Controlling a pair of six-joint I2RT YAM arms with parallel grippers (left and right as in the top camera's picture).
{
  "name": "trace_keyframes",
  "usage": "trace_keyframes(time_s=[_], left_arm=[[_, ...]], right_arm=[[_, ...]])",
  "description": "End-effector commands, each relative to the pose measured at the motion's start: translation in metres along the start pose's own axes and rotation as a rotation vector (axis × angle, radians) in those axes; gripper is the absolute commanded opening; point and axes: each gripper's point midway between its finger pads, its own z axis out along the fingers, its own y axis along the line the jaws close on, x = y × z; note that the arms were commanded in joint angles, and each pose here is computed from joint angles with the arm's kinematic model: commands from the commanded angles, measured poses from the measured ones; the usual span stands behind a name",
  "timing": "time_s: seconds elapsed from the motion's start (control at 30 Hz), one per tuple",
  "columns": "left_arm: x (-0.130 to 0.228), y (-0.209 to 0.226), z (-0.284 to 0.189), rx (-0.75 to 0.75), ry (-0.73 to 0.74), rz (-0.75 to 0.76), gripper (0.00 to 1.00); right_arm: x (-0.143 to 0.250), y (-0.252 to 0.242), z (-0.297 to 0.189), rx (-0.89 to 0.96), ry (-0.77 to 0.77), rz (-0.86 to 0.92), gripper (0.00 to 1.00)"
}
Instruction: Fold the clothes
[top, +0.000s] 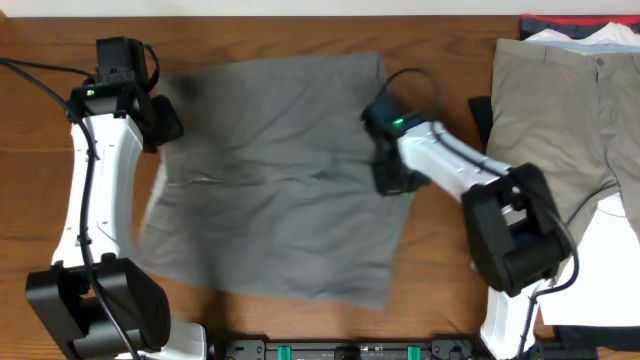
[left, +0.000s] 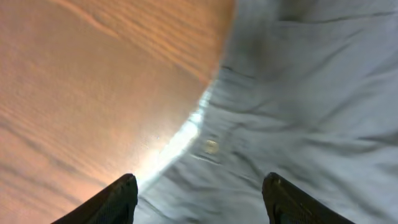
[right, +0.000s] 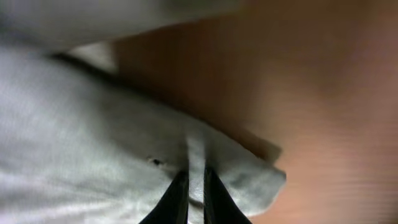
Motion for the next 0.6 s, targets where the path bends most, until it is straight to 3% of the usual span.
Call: trace_keyframes(time_s=[0.0,0.2,0.37,0.43,0.57], left_arm=[[0.009,0.0,-0.004,0.008,0.036,0.001,0.67],[0.026,-0.008,-0.004,0.06,0.109,0.032,0.68],[0.043,-0.029,-0.001,0.194,0.178,0.076,0.68],[0.053,-0.033,0.001,0.22,0.212,0.075,0.68],[0.087,-0.025,0.013,0.193,0.33,0.077,0.85]], right_arm=[[0.0,-0.069,0.039,0.186,0.042,0.121,0.09],[-0.005,-0.086,0.039,0.07,0.076,0.137,0.1],[-0.016,-0.078,0.007,-0.082,0.014,0.126,0.2],[-0.021,-0.074,-0.012,-0.128,-0.033,0.113,0.27],[-0.025,-0.07,-0.052,-0.187,-0.117,0.112,0.51]])
